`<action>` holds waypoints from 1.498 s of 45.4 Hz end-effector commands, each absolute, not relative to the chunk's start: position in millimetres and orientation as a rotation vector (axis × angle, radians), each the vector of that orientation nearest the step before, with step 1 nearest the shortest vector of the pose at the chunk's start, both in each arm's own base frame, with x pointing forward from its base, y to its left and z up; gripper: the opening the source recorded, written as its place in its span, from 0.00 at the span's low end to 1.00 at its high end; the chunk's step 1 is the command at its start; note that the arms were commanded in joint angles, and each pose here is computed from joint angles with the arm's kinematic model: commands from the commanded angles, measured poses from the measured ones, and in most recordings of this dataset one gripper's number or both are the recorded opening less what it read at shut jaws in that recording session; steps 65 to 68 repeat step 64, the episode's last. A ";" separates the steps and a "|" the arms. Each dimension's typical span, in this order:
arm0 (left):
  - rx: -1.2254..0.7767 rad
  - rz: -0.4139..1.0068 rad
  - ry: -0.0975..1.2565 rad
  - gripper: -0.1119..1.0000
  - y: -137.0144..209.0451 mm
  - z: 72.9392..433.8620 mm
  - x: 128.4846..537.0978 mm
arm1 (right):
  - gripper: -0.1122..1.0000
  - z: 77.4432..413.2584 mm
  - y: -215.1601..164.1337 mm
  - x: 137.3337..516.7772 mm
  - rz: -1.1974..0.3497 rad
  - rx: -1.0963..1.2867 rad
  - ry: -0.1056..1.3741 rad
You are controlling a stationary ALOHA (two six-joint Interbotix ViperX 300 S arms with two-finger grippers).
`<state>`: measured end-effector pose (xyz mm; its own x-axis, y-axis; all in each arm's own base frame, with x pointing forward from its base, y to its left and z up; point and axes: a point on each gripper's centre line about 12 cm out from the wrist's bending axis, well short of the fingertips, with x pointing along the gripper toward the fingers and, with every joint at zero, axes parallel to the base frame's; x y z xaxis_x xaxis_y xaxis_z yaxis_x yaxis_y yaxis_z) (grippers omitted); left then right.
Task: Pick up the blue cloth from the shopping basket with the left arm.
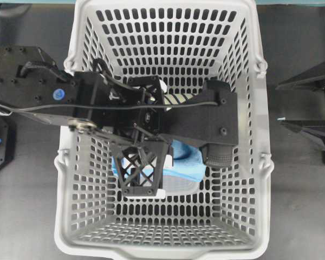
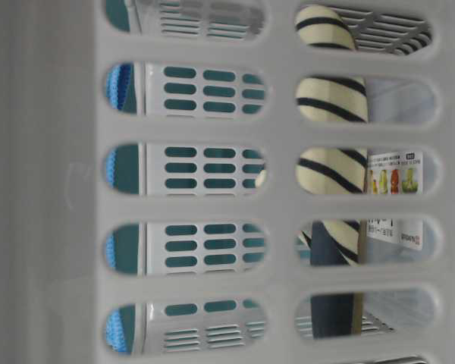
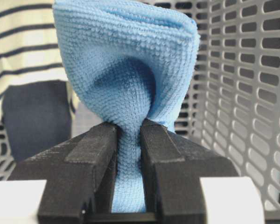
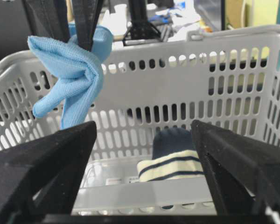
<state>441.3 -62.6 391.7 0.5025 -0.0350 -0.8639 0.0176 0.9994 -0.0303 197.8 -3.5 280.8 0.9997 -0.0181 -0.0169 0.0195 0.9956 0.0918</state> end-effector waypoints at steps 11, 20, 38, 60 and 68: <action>-0.023 -0.033 1.004 0.21 -62.3 406.3 437.4 | 0.81 285.6 -3.6 199.2 -0.019 0.096 -0.001; -0.022 -0.033 1.007 0.21 -62.3 405.7 437.3 | 0.81 286.3 -3.6 199.3 -0.019 0.096 -0.002; -0.022 -0.032 1.012 0.21 -62.3 403.7 437.3 | 0.81 285.4 -3.6 199.2 -0.019 0.096 0.001; -0.020 -0.033 1.013 0.21 -62.3 403.6 437.2 | 0.81 285.4 -3.6 199.2 -0.019 0.096 0.001; -0.020 -0.033 1.015 0.21 -62.3 403.0 437.2 | 0.81 286.4 -3.6 199.3 -0.019 0.096 -0.004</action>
